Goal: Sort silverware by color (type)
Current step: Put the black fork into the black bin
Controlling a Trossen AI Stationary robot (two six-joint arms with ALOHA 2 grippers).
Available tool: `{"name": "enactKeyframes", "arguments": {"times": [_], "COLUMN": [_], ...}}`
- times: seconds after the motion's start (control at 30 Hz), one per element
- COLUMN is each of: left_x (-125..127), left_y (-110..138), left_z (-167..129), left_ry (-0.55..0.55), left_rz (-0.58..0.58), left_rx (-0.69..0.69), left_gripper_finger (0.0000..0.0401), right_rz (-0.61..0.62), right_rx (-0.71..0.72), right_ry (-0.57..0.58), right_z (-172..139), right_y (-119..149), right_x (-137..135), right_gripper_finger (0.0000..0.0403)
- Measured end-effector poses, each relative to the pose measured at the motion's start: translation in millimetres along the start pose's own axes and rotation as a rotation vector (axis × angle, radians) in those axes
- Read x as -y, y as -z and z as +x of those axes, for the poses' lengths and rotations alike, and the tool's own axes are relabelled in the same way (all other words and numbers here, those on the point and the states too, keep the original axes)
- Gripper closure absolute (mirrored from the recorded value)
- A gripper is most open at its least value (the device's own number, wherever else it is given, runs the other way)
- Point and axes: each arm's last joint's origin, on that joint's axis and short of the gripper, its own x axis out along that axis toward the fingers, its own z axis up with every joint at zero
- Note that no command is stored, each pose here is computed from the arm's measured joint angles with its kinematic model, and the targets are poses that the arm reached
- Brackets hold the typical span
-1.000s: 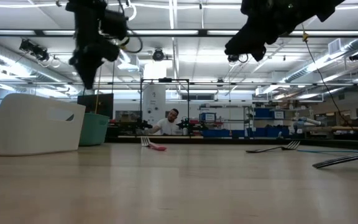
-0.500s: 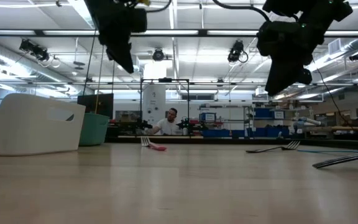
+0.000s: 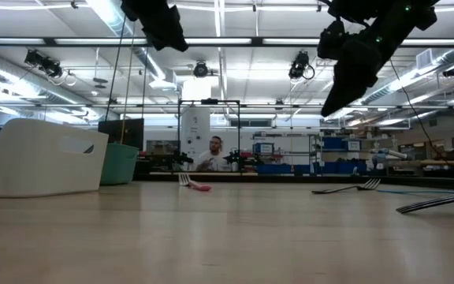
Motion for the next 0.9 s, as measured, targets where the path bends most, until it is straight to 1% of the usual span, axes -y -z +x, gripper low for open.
{"name": "enactKeyframes", "arguments": {"times": [0.13,0.23,0.43,0.57,0.7,0.83,0.9], "left_x": [6,7,7,7,7,7,7], "left_y": [-2,-3,-3,-3,-4,-6,-7], "left_z": [0,0,0,0,0,0,0], "left_ry": [0.015,0.017,0.014,0.015,0.015,0.017,0.018], "left_rz": [0.016,0.019,0.019,0.028,0.029,0.029,0.029], "left_rx": [0.028,0.032,0.033,0.034,0.042,0.065,0.075], "left_gripper_finger": [0.0301,0.0301,0.0301,0.0301,0.0301,0.0301,0.0301], "right_rz": [-0.023,-0.099,-0.252,-0.288,-0.294,-0.334,-0.335], "right_rx": [0.033,0.02,-0.034,-0.074,-0.079,-0.039,-0.015], "right_ry": [0.016,-0.005,-0.023,-0.014,0.006,0.002,0.002], "right_z": [1,2,10,17,19,22,25], "right_y": [-4,-2,13,25,28,29,30], "right_x": [5,5,6,7,9,9,9], "right_gripper_finger": [0.03,0.03,0.03,0.03,0.03,0.03,0.03]}}
